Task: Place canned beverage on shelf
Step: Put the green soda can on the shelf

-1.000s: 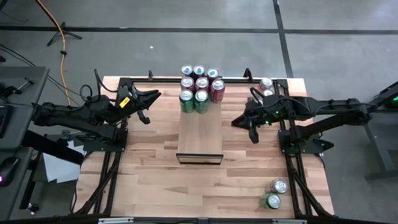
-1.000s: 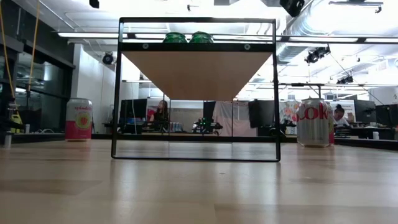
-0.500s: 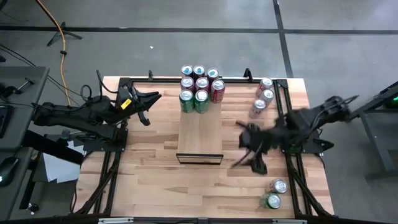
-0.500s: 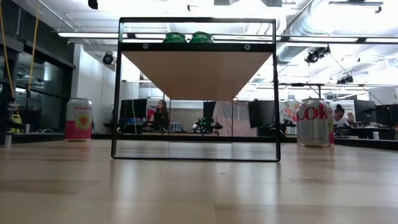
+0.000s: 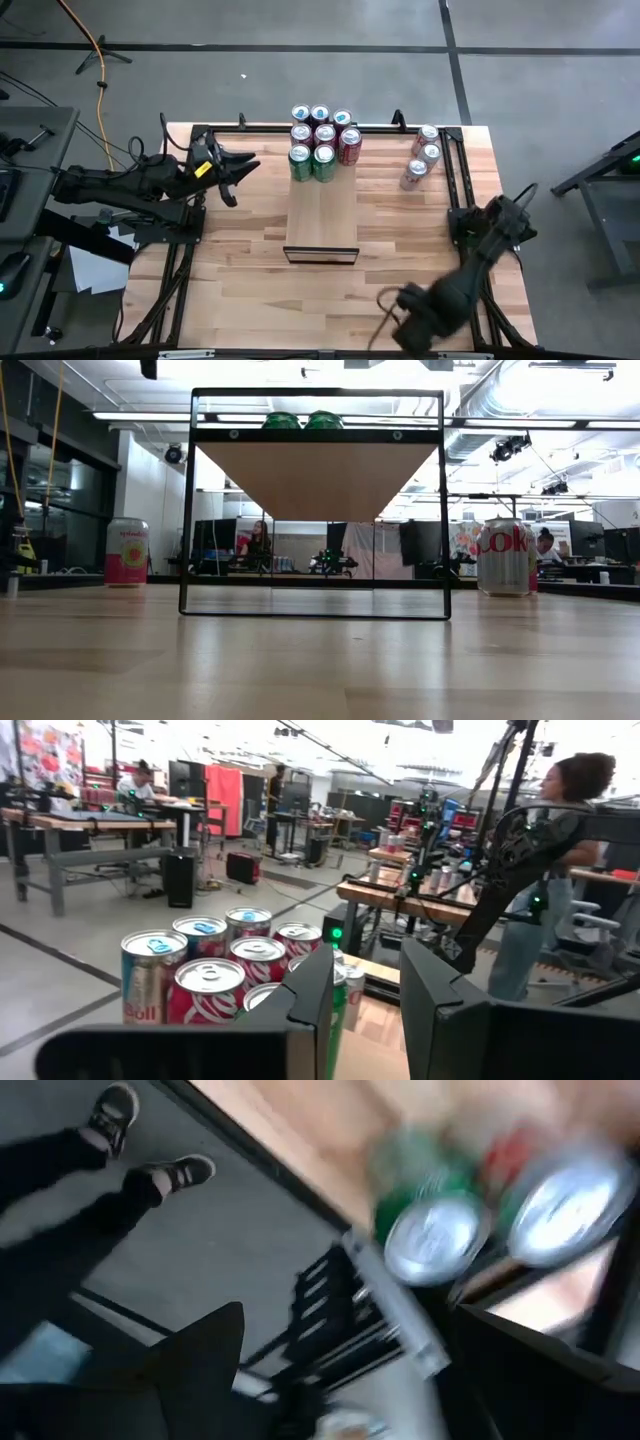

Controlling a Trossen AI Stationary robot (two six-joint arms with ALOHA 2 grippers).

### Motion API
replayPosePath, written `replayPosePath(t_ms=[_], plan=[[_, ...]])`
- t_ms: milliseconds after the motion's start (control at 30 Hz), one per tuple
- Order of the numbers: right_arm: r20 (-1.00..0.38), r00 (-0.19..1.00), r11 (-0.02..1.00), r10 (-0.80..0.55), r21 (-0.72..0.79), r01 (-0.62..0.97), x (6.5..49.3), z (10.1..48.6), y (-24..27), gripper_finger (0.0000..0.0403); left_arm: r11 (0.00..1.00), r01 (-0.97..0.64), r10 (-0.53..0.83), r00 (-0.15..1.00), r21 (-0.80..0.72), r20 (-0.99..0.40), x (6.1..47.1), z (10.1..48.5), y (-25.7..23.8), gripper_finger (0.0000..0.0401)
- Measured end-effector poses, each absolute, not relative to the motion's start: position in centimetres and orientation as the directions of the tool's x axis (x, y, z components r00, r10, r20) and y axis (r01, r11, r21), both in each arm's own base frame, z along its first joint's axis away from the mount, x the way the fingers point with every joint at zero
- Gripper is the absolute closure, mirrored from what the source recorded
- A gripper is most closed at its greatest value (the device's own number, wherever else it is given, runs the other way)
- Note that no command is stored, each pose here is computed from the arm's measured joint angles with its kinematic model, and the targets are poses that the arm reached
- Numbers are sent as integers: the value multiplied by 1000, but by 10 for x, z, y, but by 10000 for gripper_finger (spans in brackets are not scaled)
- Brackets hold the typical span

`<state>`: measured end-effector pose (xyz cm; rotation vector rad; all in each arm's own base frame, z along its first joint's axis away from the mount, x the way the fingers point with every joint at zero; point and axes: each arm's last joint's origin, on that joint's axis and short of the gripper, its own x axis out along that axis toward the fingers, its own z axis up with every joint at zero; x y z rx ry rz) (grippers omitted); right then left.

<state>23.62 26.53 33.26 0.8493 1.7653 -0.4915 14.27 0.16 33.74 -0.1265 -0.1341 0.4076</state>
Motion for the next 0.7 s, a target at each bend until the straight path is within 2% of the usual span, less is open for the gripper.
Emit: replayPosePath(t_ms=[167, 333, 500, 700], plan=[[-939, -166, 478, 301, -2, 878, 217, 326, 294, 56, 912, -384, 399, 912, -146, 99, 143, 337, 2, 334], [-977, -126, 257, 175, -78, 963, 190, 325, 304, 56, 912, -385, 399, 912, -142, 92, 143, 336, 2, 329], [-984, -147, 251, 99, -118, 961, 185, 308, 304, 56, 912, -385, 399, 912, -142, 92, 143, 336, 2, 329], [-986, -126, 242, 107, -97, 965, 191, 278, 303, 57, 912, -385, 399, 912, -143, 93, 143, 336, 2, 329]])
